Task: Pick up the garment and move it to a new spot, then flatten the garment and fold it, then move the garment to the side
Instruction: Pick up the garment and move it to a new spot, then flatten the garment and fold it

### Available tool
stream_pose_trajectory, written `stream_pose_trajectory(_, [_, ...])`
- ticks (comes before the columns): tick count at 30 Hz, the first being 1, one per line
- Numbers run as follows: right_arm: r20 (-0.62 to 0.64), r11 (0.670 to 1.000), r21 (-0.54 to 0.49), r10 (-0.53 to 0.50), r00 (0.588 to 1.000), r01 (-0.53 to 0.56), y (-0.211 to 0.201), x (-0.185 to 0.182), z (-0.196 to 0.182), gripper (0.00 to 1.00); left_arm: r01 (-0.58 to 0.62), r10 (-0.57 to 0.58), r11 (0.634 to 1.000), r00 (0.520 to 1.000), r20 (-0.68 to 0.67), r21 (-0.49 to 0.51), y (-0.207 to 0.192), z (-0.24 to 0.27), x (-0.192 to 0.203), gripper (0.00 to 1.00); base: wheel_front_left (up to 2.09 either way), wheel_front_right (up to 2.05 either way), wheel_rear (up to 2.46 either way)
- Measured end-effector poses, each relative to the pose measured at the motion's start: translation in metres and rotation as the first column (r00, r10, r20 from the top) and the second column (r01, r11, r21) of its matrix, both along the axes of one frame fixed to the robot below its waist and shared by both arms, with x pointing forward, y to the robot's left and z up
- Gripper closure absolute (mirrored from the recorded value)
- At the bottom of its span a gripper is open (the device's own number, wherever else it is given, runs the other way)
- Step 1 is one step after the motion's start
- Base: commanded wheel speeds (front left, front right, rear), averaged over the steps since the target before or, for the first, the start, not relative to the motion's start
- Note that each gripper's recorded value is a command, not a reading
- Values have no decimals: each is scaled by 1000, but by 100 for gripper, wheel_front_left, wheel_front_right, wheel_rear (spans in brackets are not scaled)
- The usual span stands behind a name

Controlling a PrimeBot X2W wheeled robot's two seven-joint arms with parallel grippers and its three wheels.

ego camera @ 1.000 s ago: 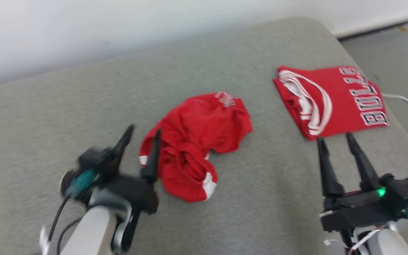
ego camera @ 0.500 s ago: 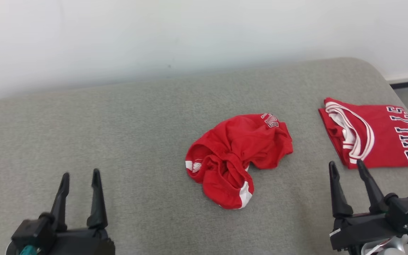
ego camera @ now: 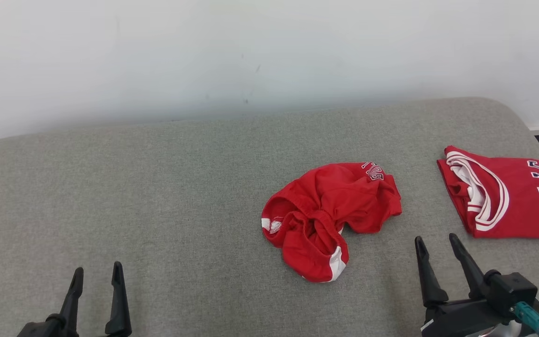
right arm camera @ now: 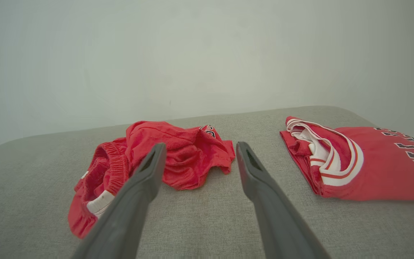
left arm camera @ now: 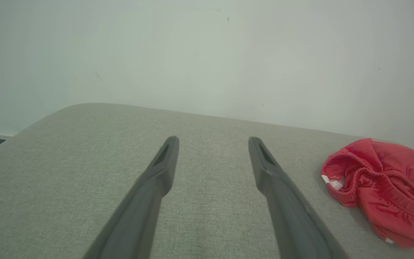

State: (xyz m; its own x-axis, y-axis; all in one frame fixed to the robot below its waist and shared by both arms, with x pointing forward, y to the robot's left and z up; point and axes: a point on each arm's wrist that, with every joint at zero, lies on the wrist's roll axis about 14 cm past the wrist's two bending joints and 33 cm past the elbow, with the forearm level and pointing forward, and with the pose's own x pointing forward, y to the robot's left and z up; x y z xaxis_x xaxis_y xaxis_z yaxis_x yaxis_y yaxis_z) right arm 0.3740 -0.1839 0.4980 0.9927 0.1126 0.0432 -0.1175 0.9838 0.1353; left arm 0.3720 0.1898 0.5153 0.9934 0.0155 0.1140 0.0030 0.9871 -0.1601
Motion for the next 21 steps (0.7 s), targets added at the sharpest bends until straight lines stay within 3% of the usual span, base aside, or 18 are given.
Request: stream_pose_trajectory(21, [4, 1000, 14, 1, 1000, -1, 3, -1, 1, 0, 42, -42, 999, 999, -15, -9, -11, -6, 3, 0, 0, 0, 0])
